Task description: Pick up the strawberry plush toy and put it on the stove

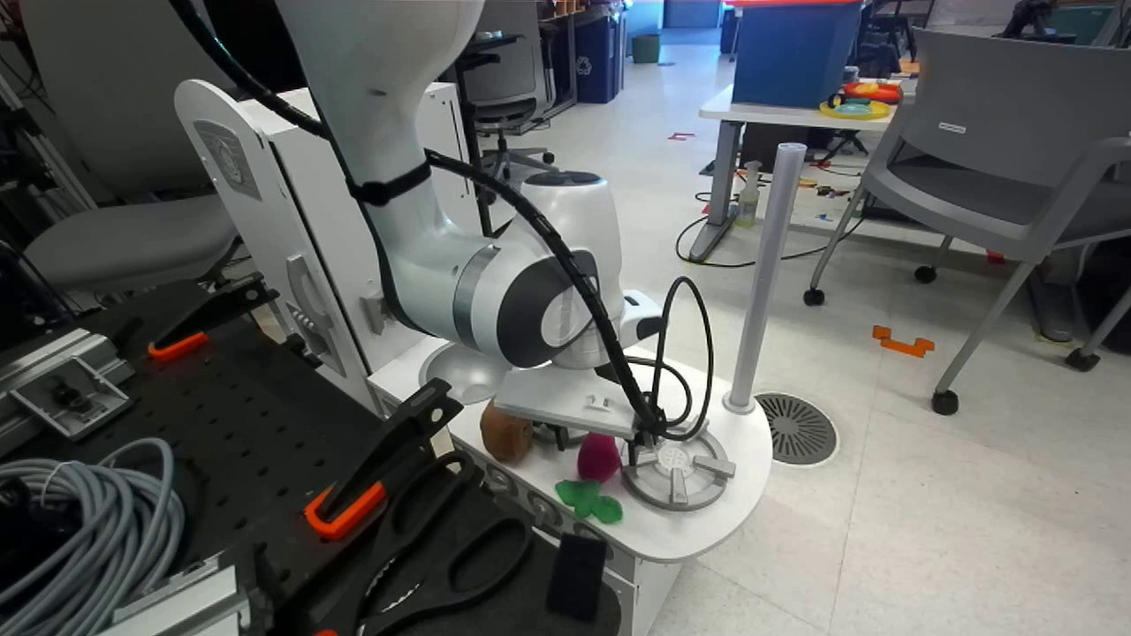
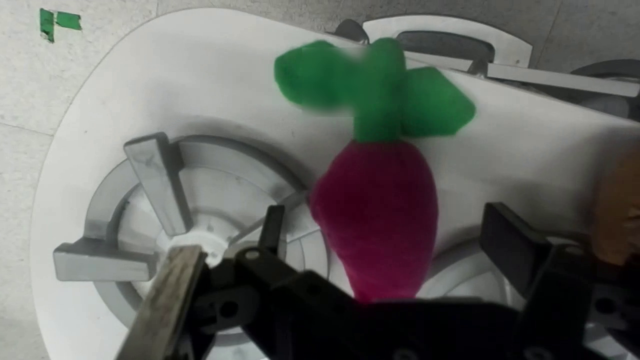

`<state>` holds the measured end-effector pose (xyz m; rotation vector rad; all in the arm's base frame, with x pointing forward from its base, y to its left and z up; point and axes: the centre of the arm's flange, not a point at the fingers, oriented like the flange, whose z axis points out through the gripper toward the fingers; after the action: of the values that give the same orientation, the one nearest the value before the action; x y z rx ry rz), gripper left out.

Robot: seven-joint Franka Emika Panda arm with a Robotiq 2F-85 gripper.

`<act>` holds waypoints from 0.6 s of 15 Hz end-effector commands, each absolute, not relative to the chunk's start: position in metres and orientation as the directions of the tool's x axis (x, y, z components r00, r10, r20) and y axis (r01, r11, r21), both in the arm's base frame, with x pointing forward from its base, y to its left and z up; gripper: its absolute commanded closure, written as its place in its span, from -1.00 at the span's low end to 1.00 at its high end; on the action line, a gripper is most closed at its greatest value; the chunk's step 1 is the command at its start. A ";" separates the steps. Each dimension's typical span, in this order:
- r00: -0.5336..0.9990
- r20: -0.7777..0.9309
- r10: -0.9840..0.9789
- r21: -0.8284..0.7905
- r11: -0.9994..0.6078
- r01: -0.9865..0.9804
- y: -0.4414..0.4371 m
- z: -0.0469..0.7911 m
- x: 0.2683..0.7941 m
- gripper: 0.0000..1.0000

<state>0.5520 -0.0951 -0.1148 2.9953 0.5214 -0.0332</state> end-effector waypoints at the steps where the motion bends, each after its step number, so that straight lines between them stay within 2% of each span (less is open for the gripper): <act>1: 0.928 -0.038 0.370 0.093 -0.924 0.372 -0.094 -0.137 0.563 -0.46; 3: 0.928 -0.030 0.371 0.103 -0.923 0.372 -0.097 -0.137 0.567 -0.22; 9: 0.930 -0.008 0.367 0.102 -0.925 0.366 -0.092 -0.127 0.569 0.72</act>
<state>0.5651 -0.0996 -0.1253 2.9773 0.5391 0.0009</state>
